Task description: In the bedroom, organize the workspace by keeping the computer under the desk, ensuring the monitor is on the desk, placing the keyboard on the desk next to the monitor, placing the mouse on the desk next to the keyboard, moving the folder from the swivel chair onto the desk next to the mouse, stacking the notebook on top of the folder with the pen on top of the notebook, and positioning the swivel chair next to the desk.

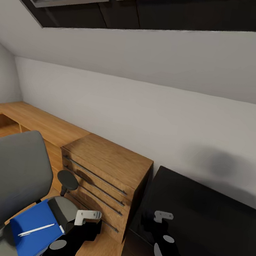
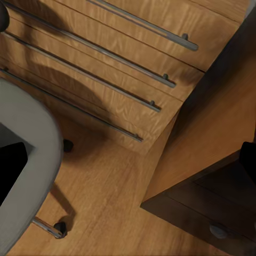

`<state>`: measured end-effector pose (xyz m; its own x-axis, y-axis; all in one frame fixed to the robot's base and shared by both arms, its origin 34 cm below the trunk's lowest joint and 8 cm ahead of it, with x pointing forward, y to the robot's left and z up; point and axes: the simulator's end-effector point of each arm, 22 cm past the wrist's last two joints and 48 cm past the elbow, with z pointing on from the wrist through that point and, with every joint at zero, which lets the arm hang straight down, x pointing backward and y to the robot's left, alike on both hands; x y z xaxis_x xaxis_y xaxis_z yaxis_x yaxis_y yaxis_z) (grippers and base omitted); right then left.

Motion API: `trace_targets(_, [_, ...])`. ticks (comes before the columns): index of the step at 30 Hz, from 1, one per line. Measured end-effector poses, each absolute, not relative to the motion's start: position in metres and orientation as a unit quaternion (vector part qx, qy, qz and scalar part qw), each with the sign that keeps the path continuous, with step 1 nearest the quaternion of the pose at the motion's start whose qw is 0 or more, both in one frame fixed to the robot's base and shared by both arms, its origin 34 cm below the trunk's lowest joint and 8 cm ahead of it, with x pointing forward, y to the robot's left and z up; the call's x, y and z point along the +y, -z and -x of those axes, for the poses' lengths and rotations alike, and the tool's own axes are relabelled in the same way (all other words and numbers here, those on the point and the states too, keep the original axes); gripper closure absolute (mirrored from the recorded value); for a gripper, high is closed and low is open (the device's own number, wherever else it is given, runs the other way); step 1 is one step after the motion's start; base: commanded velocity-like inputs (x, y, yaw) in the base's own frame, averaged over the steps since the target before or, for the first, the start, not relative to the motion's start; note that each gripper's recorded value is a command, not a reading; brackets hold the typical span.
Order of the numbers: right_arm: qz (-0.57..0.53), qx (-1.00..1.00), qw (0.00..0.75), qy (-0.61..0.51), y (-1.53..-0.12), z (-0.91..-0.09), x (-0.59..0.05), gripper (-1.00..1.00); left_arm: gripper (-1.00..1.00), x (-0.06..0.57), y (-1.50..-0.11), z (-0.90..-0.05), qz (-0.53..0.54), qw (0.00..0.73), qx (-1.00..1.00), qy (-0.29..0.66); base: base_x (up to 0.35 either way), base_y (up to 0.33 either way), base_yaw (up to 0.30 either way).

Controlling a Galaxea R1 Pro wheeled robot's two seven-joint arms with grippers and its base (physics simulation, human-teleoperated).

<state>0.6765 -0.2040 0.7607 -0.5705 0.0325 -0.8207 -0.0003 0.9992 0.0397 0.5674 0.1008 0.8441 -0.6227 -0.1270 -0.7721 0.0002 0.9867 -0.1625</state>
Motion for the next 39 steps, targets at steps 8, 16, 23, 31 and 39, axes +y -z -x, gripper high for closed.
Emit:
trace_targets(8, [-0.011,0.890,0.455,-0.015,-0.743,-0.674,-0.206,-1.00,-1.00,0.101,-0.832,-0.568,0.035,0.433,0.898,0.074,0.000,0.000,0.000])
trace_targets(16, [-0.011,0.891,0.454,-0.015,-0.739,-0.673,-0.207,-1.00,-1.00,0.100,-0.828,-0.567,0.034,0.431,0.898,0.074,0.000,0.000,0.000])
trace_targets(23, [-0.011,0.891,0.454,-0.014,-0.739,-0.673,-0.207,-1.00,-1.00,0.101,-0.826,-0.566,0.034,0.429,0.899,0.075,0.039,0.000,0.000])
trace_targets(31, [-0.011,0.891,0.454,-0.015,-0.739,-0.673,-0.207,-1.00,-1.00,0.102,-0.824,-0.566,0.035,0.426,0.901,0.076,0.120,0.000,0.000])
trace_targets(39, [-0.010,0.891,0.454,-0.015,-0.739,-0.673,-0.206,-1.00,-1.00,0.102,-0.824,-0.565,0.035,0.426,0.901,0.076,0.011,0.000,0.000])
